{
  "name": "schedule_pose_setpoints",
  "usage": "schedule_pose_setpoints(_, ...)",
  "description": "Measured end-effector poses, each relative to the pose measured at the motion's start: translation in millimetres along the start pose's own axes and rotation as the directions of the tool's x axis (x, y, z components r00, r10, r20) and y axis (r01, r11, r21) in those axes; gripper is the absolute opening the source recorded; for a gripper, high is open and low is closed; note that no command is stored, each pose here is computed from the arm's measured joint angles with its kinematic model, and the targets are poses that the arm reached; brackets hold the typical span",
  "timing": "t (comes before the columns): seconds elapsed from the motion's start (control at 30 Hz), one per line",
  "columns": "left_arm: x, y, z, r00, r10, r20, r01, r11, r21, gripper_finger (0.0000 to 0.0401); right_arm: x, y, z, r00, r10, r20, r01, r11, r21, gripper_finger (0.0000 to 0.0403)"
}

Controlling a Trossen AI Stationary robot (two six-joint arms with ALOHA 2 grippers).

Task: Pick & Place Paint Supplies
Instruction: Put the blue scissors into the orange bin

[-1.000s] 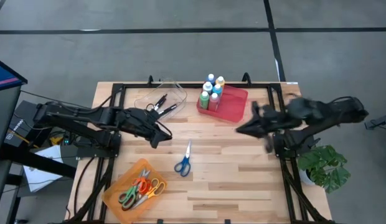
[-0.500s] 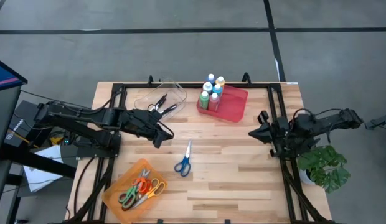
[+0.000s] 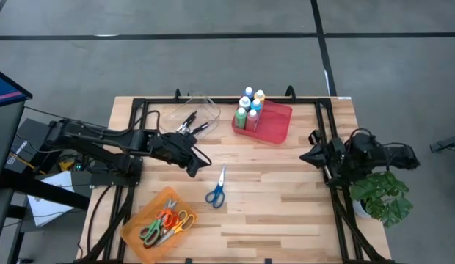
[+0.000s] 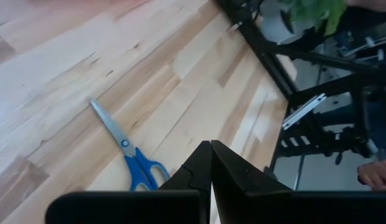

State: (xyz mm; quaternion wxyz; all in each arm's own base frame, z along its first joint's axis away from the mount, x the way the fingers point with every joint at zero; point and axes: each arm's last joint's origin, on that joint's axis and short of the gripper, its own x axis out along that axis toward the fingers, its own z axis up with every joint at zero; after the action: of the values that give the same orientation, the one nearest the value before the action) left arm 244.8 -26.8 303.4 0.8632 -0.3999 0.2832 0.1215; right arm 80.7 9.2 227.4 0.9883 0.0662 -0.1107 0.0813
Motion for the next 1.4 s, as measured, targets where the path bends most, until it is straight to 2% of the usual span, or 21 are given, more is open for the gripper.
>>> schedule_pose_setpoints(0.1, 7, 1, -2, 1.0, 0.02, -0.015, -0.02, 1.0, 0.002, 0.0, 1, -2, -5, 0.998, 0.016, -0.058, -0.017, 1.0, -0.019, 0.0)
schedule_pose_setpoints(0.2, 15, 2, -3, 0.999, 0.04, -0.03, -0.04, 0.999, 0.004, 0.0, 1, -5, -15, 0.988, -0.013, -0.155, 0.011, 1.0, -0.019, 0.0)
schedule_pose_setpoints(0.3, 22, 2, -5, 0.998, 0.053, -0.043, -0.052, 0.999, 0.009, 0.0, 0, -6, -19, 0.988, -0.023, -0.153, 0.02, 1.0, -0.023, 0.0)
schedule_pose_setpoints(0.53, 36, -1, -10, 0.997, 0.047, -0.056, -0.046, 0.999, 0.019, 0.0, 2, -11, -59, 0.982, 0.002, -0.187, 0.007, 0.999, 0.043, 0.0)
schedule_pose_setpoints(0.6, 37, 0, -11, 0.997, 0.051, -0.06, -0.05, 0.999, 0.016, 0.0, 2, -11, -59, 0.981, 0.005, -0.193, 0.004, 0.999, 0.044, 0.0)
schedule_pose_setpoints(0.77, 43, 0, -11, 0.997, 0.067, -0.048, -0.069, 0.997, -0.037, 0.0, 2, -11, -60, 0.98, 0.004, -0.198, -0.026, 0.994, -0.107, 0.0)
schedule_pose_setpoints(0.83, 46, 1, -13, 0.995, 0.084, -0.059, -0.087, 0.994, -0.067, 0.0, 2, -12, -60, 0.98, -0.028, -0.195, 0.005, 0.993, -0.118, 0.0)
schedule_pose_setpoints(1.1, 62, -7, -40, 0.983, 0.109, -0.15, -0.126, 0.986, -0.111, 0.0, 2, -12, -60, 0.98, -0.031, -0.198, 0.007, 0.993, -0.121, 0.0)
schedule_pose_setpoints(1.2, 63, -20, -50, 0.949, 0.207, -0.24, -0.236, 0.967, -0.1, 0.0, 2, -12, -60, 0.98, -0.032, -0.198, 0.008, 0.993, -0.121, 0.0)
schedule_pose_setpoints(1.3, 62, -39, -53, 0.882, 0.347, -0.318, -0.369, 0.929, -0.012, 0.0, 2, -12, -60, 0.98, -0.033, -0.198, 0.008, 0.993, -0.121, 0.0)
schedule_pose_setpoints(1.4, 72, -52, -54, 0.841, 0.449, -0.302, -0.46, 0.887, 0.037, 0.0, 2, -12, -60, 0.98, -0.033, -0.198, 0.008, 0.993, -0.121, 0.0)
